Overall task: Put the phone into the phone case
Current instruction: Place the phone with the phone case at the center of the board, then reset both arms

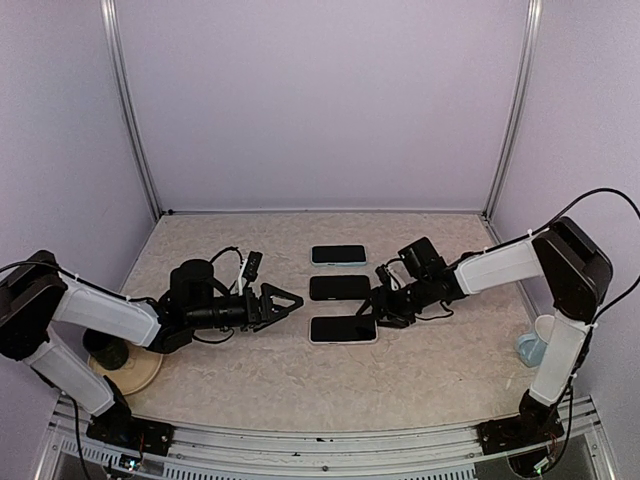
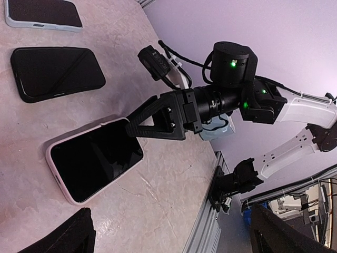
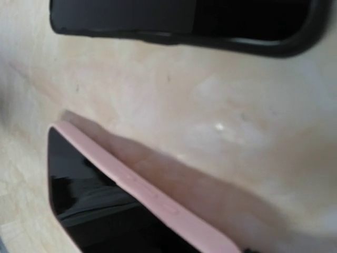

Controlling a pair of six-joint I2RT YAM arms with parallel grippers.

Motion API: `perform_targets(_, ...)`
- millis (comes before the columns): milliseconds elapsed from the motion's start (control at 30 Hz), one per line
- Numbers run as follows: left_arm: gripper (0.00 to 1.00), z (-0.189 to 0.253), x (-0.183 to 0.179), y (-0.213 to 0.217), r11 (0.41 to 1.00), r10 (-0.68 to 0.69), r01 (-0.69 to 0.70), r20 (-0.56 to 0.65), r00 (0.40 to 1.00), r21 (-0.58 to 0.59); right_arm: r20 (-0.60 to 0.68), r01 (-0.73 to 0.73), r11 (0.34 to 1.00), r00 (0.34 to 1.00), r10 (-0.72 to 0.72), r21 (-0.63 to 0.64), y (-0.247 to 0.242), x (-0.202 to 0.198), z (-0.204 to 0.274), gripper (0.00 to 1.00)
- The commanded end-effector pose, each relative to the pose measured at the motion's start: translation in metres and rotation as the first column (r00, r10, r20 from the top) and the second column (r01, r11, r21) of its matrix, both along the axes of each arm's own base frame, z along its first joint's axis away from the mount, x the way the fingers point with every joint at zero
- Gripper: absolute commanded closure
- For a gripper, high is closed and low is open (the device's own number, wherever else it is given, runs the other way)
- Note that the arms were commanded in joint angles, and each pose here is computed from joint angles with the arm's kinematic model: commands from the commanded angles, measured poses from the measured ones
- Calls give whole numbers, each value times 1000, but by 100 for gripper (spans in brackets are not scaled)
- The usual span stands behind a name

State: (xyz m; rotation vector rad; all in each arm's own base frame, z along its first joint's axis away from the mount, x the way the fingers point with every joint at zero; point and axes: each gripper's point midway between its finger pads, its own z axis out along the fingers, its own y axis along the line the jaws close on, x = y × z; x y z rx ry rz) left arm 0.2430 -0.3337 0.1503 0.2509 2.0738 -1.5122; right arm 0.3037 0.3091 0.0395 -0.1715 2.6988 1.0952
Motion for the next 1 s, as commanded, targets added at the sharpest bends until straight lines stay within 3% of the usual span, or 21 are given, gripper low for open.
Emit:
perform_targets(0,1,-1,0,2,1000,-3,3,10,1000,-7,43,38,997,998,-35,-70,-16,10,6,40)
perform_targets(267,1,-1,6,8,999,35,-37,36,999,32,89,57,991,995,-47,-123,-28,15,12,35)
perform_targets(500,1,5,23,26,977,143,-161,133,981,137,214,90,967,976,-38,-237,-52,27,29,19)
perform_targets(700,1,22,39,55,920,271,-325,246,931,217,330,105,949,944,-2,-296,-69,32,46,1)
perform_targets(967,1,42,42,91,818,366,-508,438,821,269,495,183,926,869,4,-329,-93,35,71,0)
